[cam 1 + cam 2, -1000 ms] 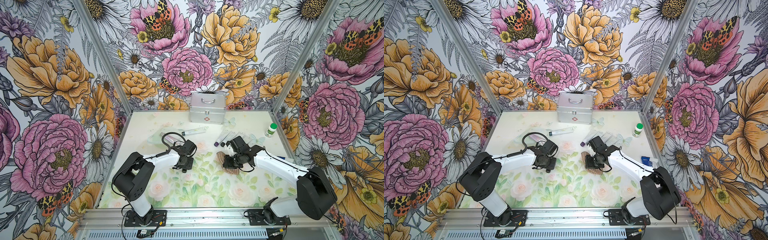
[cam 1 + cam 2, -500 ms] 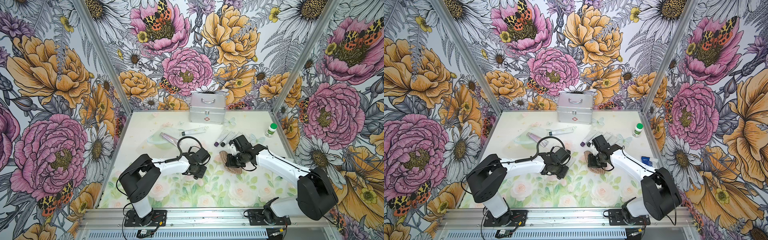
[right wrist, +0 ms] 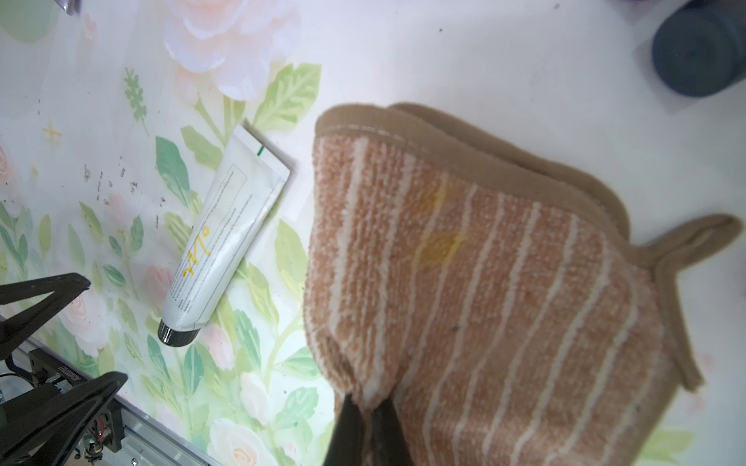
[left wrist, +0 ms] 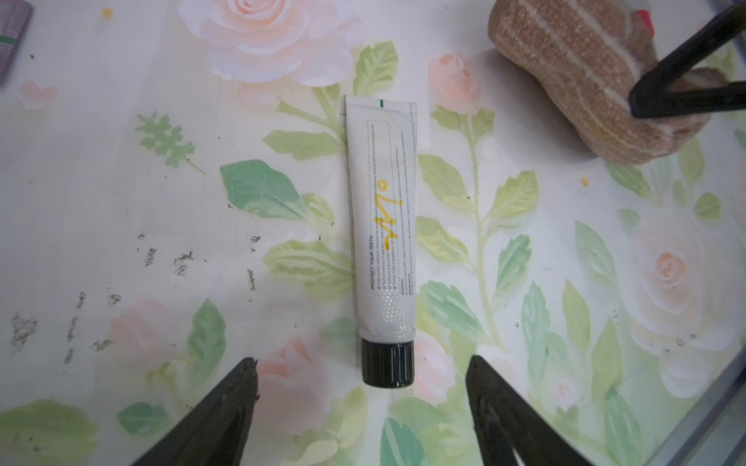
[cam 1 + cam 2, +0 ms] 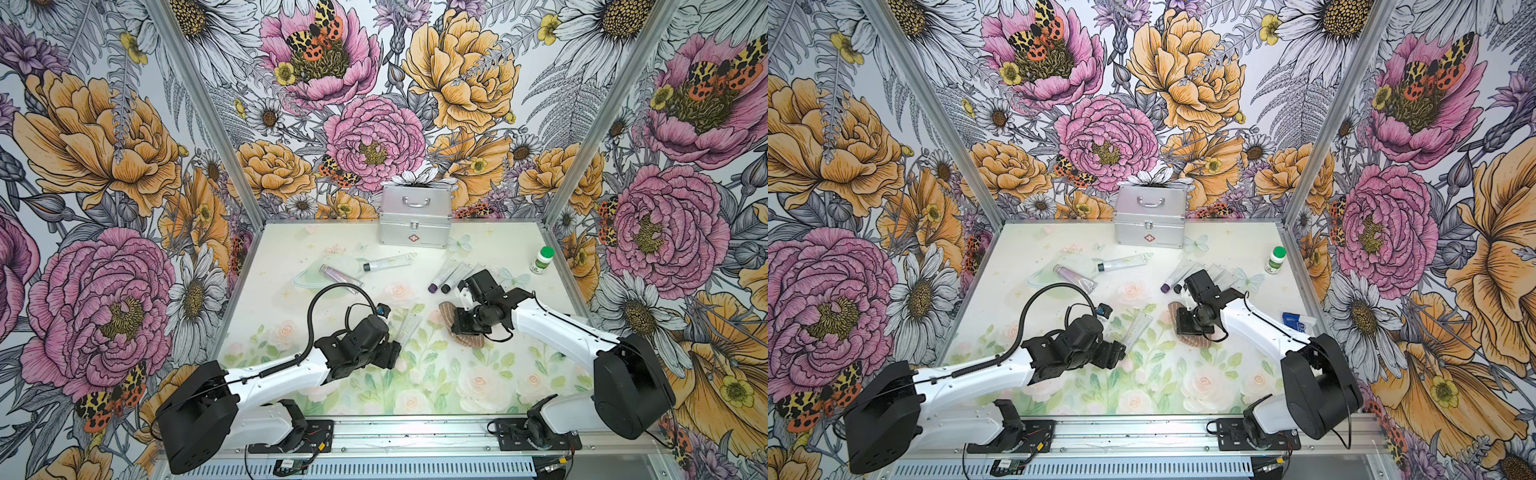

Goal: Wipe the surface of the toothpaste tube
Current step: Move the toothpaste to the center of the board.

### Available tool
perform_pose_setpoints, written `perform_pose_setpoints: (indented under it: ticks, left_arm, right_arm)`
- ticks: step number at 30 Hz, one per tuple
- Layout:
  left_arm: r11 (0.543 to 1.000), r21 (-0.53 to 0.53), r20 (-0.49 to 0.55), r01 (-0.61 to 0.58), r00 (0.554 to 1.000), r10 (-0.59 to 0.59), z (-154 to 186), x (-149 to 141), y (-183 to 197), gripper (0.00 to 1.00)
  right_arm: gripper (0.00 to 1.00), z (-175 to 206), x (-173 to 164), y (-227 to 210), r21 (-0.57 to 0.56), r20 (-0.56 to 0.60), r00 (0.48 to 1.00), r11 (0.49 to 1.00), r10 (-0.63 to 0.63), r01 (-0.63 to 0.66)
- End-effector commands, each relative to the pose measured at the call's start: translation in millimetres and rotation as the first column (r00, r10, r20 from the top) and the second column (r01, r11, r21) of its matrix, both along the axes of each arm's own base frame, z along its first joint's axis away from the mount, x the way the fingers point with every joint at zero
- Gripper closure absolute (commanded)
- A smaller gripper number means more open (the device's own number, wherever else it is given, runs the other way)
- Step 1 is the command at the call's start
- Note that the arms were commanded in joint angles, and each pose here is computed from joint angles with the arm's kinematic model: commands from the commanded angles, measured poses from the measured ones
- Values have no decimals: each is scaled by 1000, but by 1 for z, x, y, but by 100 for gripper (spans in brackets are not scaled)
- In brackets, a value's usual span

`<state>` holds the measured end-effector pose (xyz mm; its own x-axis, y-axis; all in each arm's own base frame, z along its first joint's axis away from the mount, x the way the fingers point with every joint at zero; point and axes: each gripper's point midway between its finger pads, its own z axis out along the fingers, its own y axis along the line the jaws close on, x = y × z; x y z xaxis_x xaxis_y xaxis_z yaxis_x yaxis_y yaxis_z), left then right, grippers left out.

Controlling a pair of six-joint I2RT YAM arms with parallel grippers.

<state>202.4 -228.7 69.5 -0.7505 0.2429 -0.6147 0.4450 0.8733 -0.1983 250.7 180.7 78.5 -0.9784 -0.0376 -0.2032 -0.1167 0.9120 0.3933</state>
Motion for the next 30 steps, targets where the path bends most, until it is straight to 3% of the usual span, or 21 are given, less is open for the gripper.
perform_pose_setpoints:
  ticks: [1, 4, 19, 30]
  left_arm:
    - [993, -116, 107, -20, 994, 32, 18, 1, -7, 18]
    - [992, -127, 152, -15, 988, 35, 18, -4, -10, 17]
    - [1000, -17, 131, -7, 991, 9, -34, 0, -29, 20]
    - [1000, -7, 109, 11, 994, -10, -47, 7, -25, 48]
  right_arm:
    - [100, 5, 7, 1, 1, 15, 1000, 1000, 8, -8]
    - [100, 3, 7, 0, -1, 12, 1000, 1000, 7, -7]
    - [100, 5, 7, 0, 0, 12, 1000, 1000, 3, -3]
    - [100, 4, 9, 1, -3, 7, 1000, 1000, 2, -2]
